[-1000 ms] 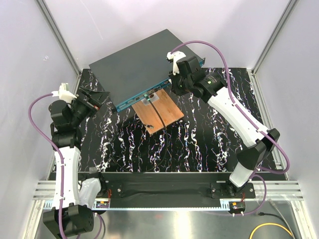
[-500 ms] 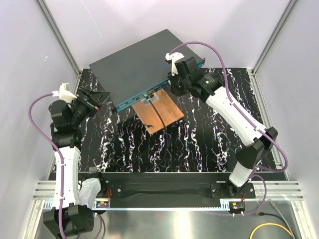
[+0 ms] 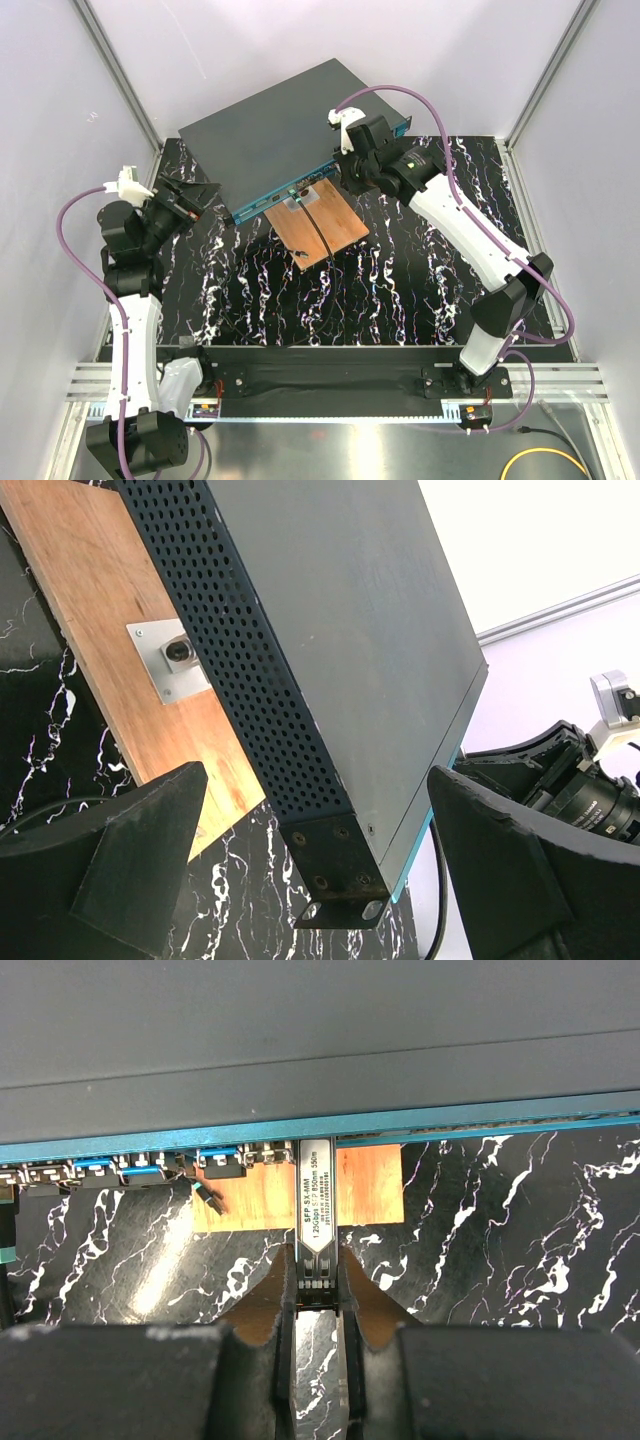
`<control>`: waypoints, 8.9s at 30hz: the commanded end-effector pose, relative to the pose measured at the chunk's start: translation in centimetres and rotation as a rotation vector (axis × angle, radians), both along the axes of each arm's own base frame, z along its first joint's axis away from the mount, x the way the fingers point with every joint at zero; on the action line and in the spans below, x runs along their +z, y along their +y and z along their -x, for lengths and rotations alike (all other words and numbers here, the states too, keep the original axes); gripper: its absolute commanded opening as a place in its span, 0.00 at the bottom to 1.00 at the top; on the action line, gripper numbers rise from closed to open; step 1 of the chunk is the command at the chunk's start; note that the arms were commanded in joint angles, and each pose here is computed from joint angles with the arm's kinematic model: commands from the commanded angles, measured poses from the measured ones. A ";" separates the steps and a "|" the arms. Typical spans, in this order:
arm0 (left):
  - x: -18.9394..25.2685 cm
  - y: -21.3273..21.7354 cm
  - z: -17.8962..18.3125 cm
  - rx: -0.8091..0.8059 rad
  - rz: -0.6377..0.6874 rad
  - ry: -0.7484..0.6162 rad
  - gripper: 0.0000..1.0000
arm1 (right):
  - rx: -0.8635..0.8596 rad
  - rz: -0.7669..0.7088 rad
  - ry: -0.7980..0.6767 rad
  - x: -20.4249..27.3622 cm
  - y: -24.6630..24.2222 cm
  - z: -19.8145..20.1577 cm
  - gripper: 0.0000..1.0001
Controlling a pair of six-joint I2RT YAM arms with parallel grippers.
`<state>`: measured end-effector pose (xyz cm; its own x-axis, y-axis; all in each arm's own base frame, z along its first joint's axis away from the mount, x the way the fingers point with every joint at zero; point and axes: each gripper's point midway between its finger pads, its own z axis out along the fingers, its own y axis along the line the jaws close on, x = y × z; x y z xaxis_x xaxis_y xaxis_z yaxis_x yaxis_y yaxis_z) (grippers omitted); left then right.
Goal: Insert the plug into the switch port
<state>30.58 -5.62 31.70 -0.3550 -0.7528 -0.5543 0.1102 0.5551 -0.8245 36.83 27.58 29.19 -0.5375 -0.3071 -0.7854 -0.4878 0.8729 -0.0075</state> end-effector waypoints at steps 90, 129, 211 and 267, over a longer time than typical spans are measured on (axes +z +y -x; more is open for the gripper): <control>1.3 -0.3 0.1 -0.023 0.006 -0.060 0.99 | 0.042 0.022 -0.104 2.4 1.4 -0.8 0.00; 0.9 -0.3 -0.1 -0.022 0.018 -0.051 0.99 | 0.064 -0.086 -0.224 5.4 3.0 -2.9 0.00; 0.6 -2.0 -2.7 -0.112 0.057 -0.031 0.76 | 0.052 -0.207 -0.025 4.5 1.3 -4.3 0.25; 2.6 -1.4 -2.4 -0.126 0.007 -0.086 0.87 | 0.036 -0.221 -0.065 5.6 -1.3 -2.3 0.21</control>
